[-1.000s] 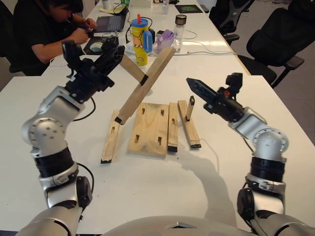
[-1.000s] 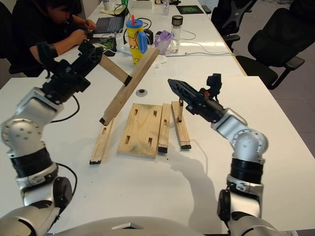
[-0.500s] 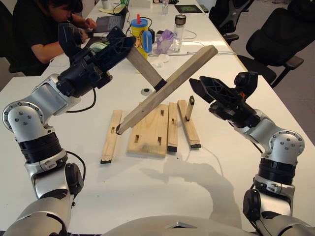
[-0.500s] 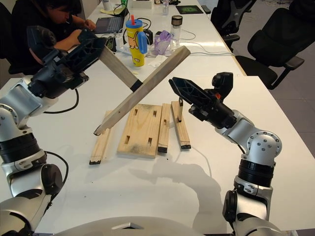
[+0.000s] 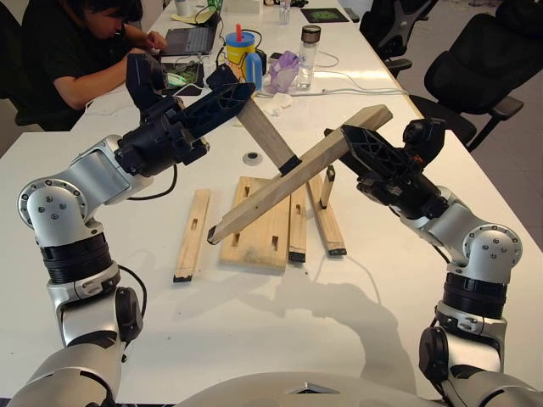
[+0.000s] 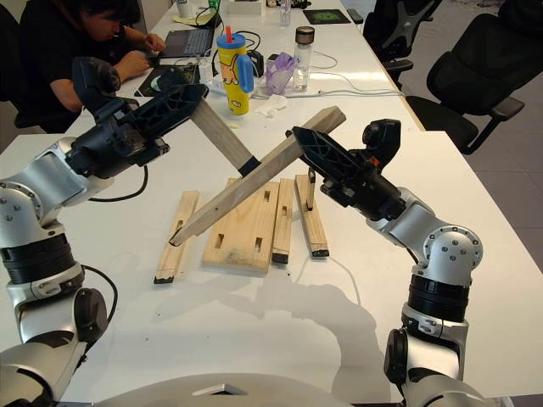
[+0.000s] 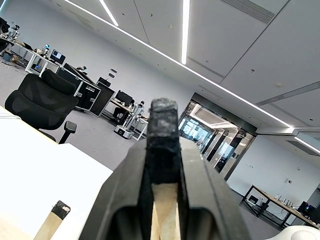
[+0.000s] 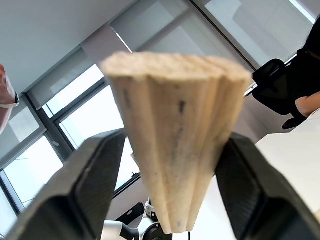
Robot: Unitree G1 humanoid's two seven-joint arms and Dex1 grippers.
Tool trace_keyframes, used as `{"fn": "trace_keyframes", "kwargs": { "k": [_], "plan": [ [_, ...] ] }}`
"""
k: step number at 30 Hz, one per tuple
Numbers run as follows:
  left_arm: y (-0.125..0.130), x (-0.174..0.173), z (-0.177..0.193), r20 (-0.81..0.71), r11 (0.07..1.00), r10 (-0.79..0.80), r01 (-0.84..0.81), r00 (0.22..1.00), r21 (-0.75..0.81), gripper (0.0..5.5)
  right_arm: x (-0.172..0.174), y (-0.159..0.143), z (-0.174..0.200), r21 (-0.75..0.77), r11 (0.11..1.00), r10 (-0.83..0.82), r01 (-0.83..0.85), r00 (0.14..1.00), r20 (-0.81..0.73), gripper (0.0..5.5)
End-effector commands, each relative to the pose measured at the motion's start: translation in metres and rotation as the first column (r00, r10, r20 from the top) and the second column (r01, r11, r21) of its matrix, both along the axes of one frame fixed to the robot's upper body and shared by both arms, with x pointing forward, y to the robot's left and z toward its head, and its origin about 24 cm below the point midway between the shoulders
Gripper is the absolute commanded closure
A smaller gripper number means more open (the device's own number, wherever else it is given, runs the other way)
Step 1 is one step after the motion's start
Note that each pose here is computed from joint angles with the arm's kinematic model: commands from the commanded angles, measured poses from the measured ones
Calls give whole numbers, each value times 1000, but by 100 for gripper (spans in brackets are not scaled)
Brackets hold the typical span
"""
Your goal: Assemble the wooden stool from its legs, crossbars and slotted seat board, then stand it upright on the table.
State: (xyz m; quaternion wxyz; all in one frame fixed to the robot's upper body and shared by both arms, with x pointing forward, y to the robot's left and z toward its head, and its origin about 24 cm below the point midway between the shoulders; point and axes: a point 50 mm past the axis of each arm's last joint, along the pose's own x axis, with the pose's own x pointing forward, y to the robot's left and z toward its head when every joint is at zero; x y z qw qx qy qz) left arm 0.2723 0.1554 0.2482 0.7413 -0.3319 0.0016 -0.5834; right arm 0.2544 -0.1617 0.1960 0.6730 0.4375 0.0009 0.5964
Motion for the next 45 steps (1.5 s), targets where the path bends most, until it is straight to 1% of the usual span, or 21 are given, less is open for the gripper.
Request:
{"fn": "trace_keyframes", "kwargs": {
  "k": [1, 2, 9, 11, 12, 14, 16, 18, 20, 22, 23, 24, 25, 26, 28, 30, 35, 41, 45],
  "plan": [
    [-2, -1, 4, 40, 999, 35, -36, 999, 19, 508, -1, -2, -1, 4, 1000, -5, 5, 1000, -10, 322],
    [-2, -1, 5, 36, 999, 40, -41, 999, 11, 471, 0, -2, -2, 4, 1000, -8, 8, 1000, -11, 337],
    [1, 3, 6, -8, 997, 59, -59, 998, -40, 376, -2, -3, -5, 20, 1000, -5, 6, 1000, -22, 337],
    [5, 6, 7, -23, 993, 100, -101, 995, -55, 347, -2, -4, -6, 7, 1000, -9, 9, 1000, -25, 337],
    [9, 9, 8, -29, 988, 140, -141, 990, -65, 330, -2, -4, -7, -4, 1000, -9, 9, 1000, -23, 337],
    [37, 21, 11, -39, 949, 298, -300, 954, -91, 308, -5, -7, -12, -54, 998, -18, 17, 1000, -16, 337],
    [61, 26, 11, -41, 910, 402, -404, 915, -90, 280, -8, -13, -17, -99, 994, -44, 45, 999, 5, 337],
    [75, 27, 3, -26, 884, 465, -466, 885, -38, 277, -9, -19, -22, -173, 981, -85, 92, 995, 47, 338],
    [86, 27, -10, -3, 854, 520, -519, 854, 40, 277, -8, -24, -25, -206, 971, -103, 120, 991, 91, 338],
    [87, 25, -24, 22, 847, 520, -519, 854, 119, 277, -4, -26, -24, -219, 964, -121, 150, 982, 143, 338],
    [82, 24, -35, 55, 839, 502, -502, 863, 210, 277, -2, -26, -23, -229, 961, -121, 158, 978, 170, 338],
    [71, 19, -54, 109, 813, 442, -449, 890, 371, 277, 0, -24, -22, -242, 955, -121, 171, 971, 206, 338],
    [61, 12, -79, 150, 757, 354, -377, 923, 534, 277, 2, -21, -20, -249, 953, -112, 172, 964, 240, 338],
    [54, 3, -101, 155, 703, 263, -299, 952, 645, 277, 5, -19, -20, -274, 945, -99, 176, 957, 272, 338],
    [42, -11, -129, 135, 621, 125, -184, 983, 762, 277, 10, -15, -23, -339, 924, -62, 178, 943, 326, 338],
    [33, -18, -142, 138, 577, 45, -138, 989, 805, 277, 16, -14, -25, -400, 899, -25, 180, 932, 363, 338],
    [20, -26, -161, 163, 501, -71, -106, 984, 859, 277, 25, -15, -33, -501, 838, 25, 218, 901, 434, 338],
    [5, -32, -173, 191, 471, -129, -109, 973, 875, 277, 27, -12, -40, -541, 812, 65, 218, 888, 455, 338],
    [3, -32, -183, 192, 407, -156, -114, 969, 906, 277, 29, -9, -40, -563, 791, 76, 239, 875, 478, 338]
  ]
}}
